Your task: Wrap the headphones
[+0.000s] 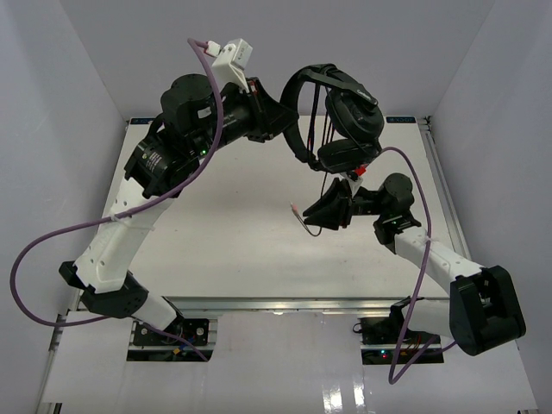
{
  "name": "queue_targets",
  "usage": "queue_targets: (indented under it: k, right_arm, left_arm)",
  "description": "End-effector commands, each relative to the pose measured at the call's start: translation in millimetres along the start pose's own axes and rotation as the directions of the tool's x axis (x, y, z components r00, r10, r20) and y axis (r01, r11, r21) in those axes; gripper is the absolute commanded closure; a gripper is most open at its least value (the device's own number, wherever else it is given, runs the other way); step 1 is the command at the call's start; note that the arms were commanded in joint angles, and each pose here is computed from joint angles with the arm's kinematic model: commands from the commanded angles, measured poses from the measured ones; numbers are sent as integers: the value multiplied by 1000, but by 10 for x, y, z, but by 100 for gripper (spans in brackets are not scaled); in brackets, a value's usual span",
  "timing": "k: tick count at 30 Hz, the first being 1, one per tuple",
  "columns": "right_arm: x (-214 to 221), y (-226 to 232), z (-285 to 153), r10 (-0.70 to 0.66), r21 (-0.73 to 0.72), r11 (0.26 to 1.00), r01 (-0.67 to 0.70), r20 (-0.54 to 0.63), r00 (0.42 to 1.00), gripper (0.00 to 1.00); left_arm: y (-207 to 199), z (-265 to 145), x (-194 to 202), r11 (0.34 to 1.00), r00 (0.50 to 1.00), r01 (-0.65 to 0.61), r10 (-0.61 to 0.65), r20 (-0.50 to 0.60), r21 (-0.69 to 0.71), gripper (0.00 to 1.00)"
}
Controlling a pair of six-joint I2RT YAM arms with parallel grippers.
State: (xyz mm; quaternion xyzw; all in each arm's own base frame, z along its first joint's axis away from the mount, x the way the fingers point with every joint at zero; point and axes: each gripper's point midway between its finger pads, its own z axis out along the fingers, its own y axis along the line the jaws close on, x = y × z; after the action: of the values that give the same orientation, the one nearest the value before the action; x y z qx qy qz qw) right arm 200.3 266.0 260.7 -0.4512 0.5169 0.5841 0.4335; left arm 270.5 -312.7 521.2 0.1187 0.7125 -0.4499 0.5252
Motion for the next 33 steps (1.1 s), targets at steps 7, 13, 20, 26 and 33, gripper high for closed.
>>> queue_targets:
  k: [7, 13, 20, 26, 33]
  right_arm:
    - [46, 115, -11, -24, -30, 999, 24, -9, 1000, 57]
    - [43, 80, -10, -27, -17, 1000, 27, -5, 1000, 82]
    - [83, 45, -18, -17, 6, 1000, 17, -16, 1000, 92]
    - [369, 67, -73, -12, 40, 999, 17, -133, 991, 92]
    - [391, 135, -182, -365, -9, 915, 403, -444, 818, 92]
  left_arm:
    - [-343, -373, -631, 997, 974, 2, -19, 224, 79, 100]
    - [-350, -437, -698, 997, 966, 9, -28, 257, 76, 100]
    - [-323, -489, -762, 997, 954, 30, -48, 297, 64, 100]
    - [-8, -621, -919, 990, 901, 121, -79, 427, -73, 100]
    - [778, -705, -899, 882, 804, 309, -42, 594, -355, 100]
